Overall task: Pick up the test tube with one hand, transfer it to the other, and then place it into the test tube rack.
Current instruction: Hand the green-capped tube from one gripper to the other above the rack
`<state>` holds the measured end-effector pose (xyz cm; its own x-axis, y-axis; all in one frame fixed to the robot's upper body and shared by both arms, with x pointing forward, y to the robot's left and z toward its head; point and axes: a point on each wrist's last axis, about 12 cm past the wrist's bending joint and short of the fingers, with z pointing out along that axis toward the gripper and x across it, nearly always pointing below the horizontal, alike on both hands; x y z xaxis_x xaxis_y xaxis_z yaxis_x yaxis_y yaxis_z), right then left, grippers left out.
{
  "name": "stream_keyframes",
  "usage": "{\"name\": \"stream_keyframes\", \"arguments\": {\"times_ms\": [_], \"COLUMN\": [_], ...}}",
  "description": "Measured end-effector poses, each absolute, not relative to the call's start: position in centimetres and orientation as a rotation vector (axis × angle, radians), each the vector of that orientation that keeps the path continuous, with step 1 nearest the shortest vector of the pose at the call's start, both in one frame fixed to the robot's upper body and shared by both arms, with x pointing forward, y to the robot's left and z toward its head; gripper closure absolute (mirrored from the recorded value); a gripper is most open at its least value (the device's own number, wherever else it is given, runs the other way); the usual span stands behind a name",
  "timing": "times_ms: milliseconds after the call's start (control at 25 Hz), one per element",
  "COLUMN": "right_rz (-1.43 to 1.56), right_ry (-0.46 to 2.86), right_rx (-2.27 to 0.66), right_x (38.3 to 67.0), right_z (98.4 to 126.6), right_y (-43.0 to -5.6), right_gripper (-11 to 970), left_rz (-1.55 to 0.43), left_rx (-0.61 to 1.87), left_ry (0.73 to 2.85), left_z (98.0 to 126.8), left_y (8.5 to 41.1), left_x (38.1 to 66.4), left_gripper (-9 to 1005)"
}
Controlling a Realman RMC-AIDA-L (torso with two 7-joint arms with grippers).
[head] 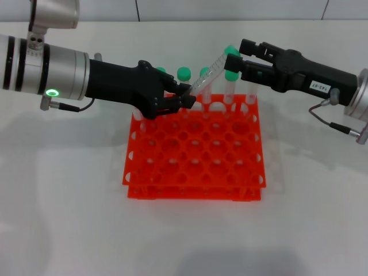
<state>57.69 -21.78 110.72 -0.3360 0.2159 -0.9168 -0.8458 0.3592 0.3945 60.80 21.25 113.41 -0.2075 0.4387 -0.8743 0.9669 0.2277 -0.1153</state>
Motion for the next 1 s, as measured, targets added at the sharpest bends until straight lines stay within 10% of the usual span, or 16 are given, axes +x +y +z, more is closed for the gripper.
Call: {"name": "stream_keyframes", "arguments": {"times_ms": [1000], "right_rz": [1.202], "right_ry": [1.526], "right_rx": [-0.619], "right_x": [58.19], "right_z": [110.82], "right_y": [-20.71], "right_gripper": [156], "left_rz": [-0.924], "left_rx": [1.320], "left_ry": [1.762], "left_z": [113.16], "left_y": [20.78], "left_x": [60.57], "left_gripper": [802]}}
